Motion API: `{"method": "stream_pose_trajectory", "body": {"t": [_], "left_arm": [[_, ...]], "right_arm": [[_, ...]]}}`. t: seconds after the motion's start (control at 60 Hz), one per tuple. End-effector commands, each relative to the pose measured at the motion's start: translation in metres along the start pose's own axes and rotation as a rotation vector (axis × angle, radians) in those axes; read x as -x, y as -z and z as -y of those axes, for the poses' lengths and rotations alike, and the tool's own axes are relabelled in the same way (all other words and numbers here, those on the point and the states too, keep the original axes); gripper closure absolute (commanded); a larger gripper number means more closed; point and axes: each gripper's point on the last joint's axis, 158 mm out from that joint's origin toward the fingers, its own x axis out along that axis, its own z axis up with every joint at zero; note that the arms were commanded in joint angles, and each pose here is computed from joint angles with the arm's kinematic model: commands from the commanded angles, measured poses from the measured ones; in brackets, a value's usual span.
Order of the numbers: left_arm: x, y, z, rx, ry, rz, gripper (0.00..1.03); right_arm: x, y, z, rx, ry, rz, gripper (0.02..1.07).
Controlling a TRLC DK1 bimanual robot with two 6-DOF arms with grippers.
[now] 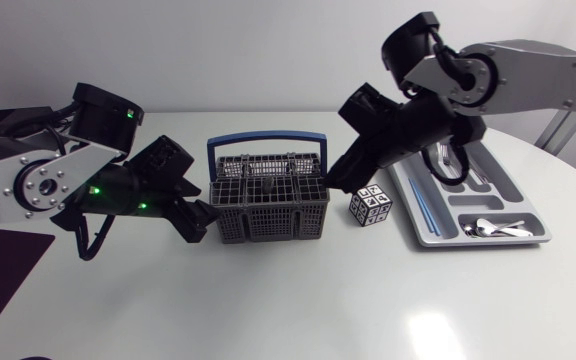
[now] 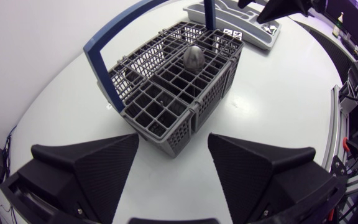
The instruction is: Transfer all utensils from the basket to the drawer tray.
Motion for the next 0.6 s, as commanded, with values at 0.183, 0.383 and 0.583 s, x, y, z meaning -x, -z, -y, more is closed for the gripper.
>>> {"method": "stream_pose_trajectory", "body": {"t": [0.183, 0.383, 0.583], "left_arm": [[0.003, 0.014, 0.001, -0.051, 0.025, 0.025, 0.26], [0.006, 0.016, -0.001, -0.058, 0.040, 0.048, 0.26], [0.004, 0.019, 0.000, -0.075, 0.039, 0.067, 0.26]], "right_arm": [[-0.038, -0.042, -0.034, -0.298, -0.163, 0.051, 0.35], [-0.074, -0.045, -0.050, -0.370, -0.196, 0.021, 0.36], [-0.094, -0.055, -0.045, -0.433, -0.189, 0.048, 0.44]]}}
